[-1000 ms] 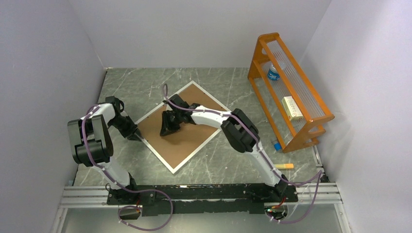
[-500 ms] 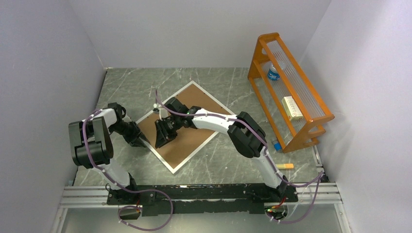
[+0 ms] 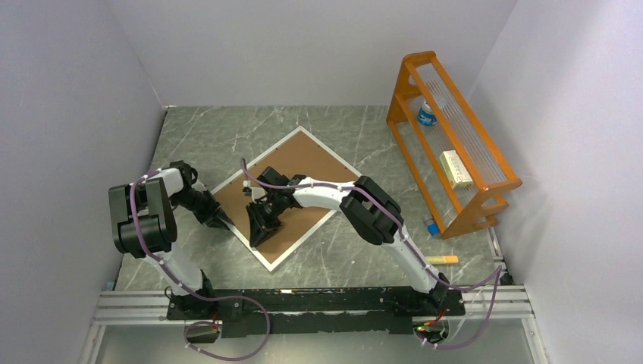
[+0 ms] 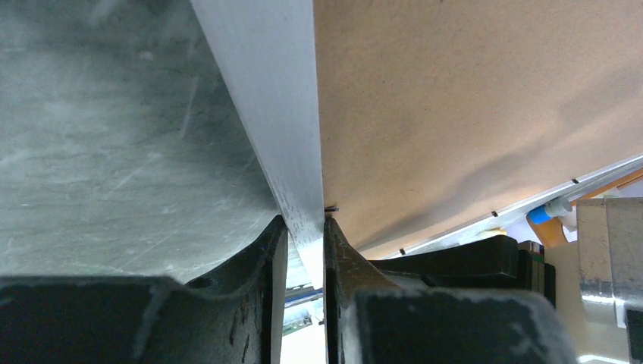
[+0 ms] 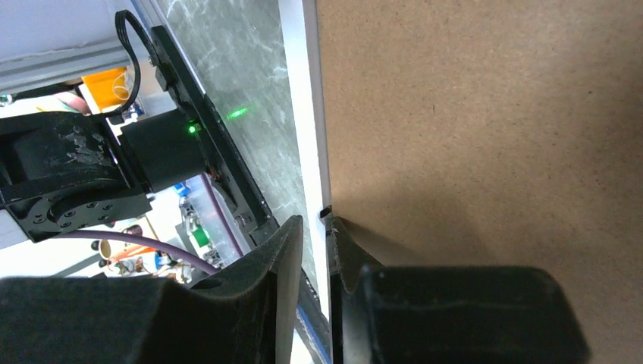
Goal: Put the photo into the frame
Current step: Install the photo frame at the center of the board.
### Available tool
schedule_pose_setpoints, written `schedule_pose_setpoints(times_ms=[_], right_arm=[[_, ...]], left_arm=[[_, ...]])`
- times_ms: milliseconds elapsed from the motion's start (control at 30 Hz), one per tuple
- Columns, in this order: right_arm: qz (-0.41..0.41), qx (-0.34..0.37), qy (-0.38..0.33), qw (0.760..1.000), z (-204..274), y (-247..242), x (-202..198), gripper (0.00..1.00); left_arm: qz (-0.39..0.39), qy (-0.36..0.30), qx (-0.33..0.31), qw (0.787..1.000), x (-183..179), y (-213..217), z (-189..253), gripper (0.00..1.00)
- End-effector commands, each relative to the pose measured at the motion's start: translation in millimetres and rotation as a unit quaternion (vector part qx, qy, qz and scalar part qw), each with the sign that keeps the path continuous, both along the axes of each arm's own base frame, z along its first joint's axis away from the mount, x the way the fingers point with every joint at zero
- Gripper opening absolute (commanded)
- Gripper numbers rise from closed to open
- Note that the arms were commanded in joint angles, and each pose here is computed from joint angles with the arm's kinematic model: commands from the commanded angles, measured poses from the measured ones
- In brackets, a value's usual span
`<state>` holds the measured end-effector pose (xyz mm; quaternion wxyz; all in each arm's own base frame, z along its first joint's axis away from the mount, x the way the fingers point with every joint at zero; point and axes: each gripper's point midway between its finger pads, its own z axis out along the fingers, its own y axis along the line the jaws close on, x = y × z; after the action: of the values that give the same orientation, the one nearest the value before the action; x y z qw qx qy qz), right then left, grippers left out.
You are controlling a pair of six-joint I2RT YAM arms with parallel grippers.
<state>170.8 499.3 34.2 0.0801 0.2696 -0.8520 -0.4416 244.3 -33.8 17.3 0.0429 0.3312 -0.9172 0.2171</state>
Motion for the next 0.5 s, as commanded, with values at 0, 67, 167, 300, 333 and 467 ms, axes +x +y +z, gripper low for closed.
schedule_pose_setpoints(times_ms=[0,67,167,300,333,467], right_arm=[[-0.005,-0.010,-0.010,1.000,-4,3,5,0.21],[-0.005,-0.008,-0.010,1.000,-4,3,4,0.20],[-0.009,0.010,-0.029,0.999,11,5,8,0.17],[-0.001,0.055,-0.049,0.997,40,11,9,0.13],[0.002,0.072,-0.047,0.996,47,12,7,0.12],[0.015,0.095,-0.042,0.994,59,15,3,0.10]], left_arm=[[-0.014,0.019,0.014,1.000,-6,1,-10,0.20],[-0.015,0.019,0.014,1.000,-6,1,-10,0.20],[-0.016,0.018,0.015,1.000,-6,1,-11,0.20],[-0.017,0.020,0.015,1.000,-7,1,-11,0.20],[-0.017,0.021,0.015,1.000,-7,1,-12,0.20],[-0.018,0.023,0.016,0.999,-7,1,-12,0.21]])
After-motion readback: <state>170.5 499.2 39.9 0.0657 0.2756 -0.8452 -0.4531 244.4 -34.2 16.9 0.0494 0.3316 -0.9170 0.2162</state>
